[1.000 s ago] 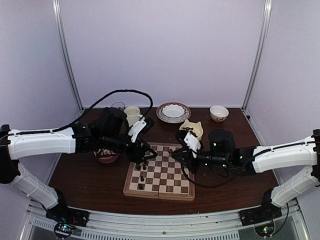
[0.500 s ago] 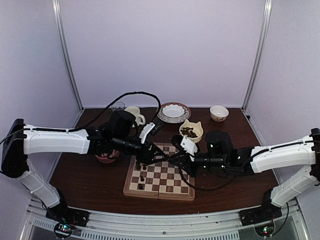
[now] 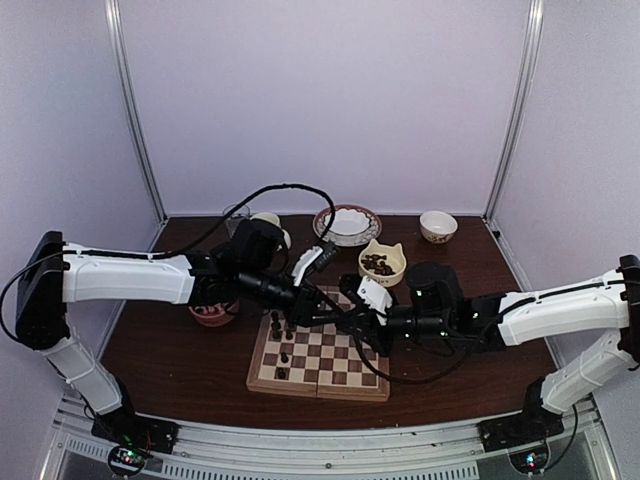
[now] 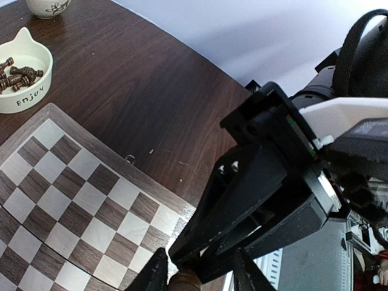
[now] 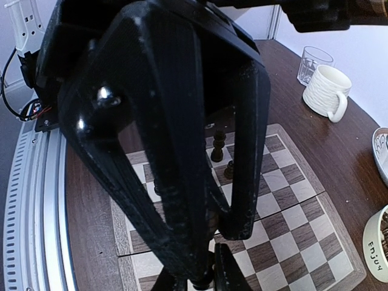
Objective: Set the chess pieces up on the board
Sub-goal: Pass from the right arm to the left
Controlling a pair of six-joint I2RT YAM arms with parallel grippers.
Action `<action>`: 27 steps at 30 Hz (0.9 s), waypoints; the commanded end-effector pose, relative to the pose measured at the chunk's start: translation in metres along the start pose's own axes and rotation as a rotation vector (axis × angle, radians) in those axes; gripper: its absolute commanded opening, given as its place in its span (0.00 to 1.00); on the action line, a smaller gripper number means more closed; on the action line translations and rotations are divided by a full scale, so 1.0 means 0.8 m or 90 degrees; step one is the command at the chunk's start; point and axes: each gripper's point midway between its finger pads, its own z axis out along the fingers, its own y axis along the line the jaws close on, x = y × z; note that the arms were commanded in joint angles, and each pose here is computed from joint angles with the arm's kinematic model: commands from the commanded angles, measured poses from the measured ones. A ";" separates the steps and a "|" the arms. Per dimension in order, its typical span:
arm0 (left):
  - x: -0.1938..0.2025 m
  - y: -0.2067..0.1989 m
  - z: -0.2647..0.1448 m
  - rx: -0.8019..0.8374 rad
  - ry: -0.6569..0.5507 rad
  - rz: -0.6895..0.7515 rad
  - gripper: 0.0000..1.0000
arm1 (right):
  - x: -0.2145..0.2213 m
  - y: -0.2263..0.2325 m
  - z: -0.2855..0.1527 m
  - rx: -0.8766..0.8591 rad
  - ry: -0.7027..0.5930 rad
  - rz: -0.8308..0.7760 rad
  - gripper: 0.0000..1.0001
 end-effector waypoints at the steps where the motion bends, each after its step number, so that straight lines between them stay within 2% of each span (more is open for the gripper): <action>1: -0.011 -0.013 0.007 0.026 -0.006 0.019 0.32 | -0.018 0.001 0.002 0.003 -0.020 -0.012 0.02; 7: -0.004 -0.009 0.005 0.010 0.011 0.016 0.41 | -0.020 -0.009 -0.005 0.036 -0.026 -0.010 0.02; 18: -0.003 -0.010 0.004 0.013 0.013 0.016 0.41 | -0.022 -0.018 -0.012 0.064 -0.035 -0.009 0.02; 27: -0.002 -0.012 0.006 0.020 0.018 0.012 0.25 | -0.021 -0.019 -0.011 0.068 -0.033 -0.009 0.03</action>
